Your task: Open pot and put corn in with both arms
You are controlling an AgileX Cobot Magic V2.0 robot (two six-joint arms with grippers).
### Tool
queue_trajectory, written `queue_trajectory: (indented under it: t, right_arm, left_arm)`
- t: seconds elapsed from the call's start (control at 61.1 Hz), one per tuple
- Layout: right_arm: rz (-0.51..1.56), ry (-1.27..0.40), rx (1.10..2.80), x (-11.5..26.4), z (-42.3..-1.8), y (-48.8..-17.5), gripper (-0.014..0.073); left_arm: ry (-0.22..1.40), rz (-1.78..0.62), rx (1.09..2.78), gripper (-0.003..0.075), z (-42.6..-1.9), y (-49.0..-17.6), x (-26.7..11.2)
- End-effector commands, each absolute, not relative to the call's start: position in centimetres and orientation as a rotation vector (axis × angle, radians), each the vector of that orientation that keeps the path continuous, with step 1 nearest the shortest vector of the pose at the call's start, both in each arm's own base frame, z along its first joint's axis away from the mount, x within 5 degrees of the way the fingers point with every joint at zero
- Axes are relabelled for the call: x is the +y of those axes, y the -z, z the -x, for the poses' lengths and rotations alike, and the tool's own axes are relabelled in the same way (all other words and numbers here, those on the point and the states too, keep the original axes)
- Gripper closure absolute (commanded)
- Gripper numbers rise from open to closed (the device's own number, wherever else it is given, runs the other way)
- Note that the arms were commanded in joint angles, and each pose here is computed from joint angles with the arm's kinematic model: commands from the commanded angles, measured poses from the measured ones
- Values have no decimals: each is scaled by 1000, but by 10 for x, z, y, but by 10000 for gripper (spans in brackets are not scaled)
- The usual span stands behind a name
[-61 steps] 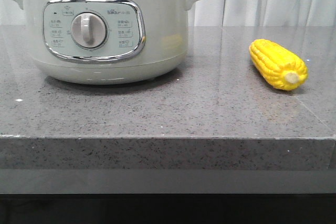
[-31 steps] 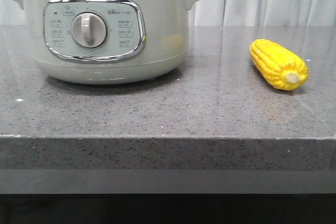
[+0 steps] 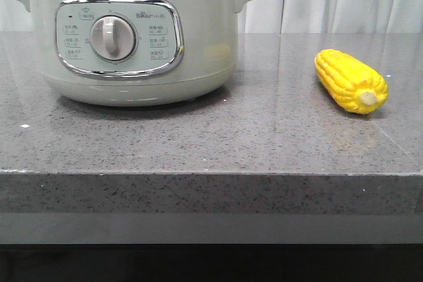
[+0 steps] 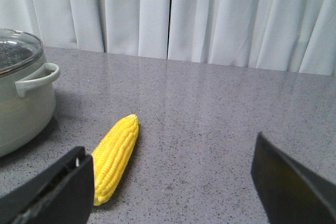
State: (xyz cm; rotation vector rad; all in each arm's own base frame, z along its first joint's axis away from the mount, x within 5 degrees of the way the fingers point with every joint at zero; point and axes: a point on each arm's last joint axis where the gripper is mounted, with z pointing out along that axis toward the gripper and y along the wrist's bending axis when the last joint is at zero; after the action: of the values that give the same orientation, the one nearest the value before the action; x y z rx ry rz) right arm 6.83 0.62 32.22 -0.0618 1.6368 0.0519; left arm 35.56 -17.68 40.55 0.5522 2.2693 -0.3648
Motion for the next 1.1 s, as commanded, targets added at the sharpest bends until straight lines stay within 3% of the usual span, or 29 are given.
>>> queue_trajectory:
  t: [0.0,0.442,0.852,1.081]
  right_arm:
    - [60,-29,1535,5,-69,-340,-28]
    - [59,-29,1533,5,-69,-340,-28]
    - [59,-29,1533,5,-69,-340,-28]
    - [59,-29,1534,5,-69,-340,-28]
  left_arm:
    - [407,-526,2135,533,-342,-442,-174]
    - [410,-505,1934,532,-273,-521,-140]
    - [393,-512,1933,532,-224,-529,-116]
    - [393,-500,1920,532,-182,-509,-96]
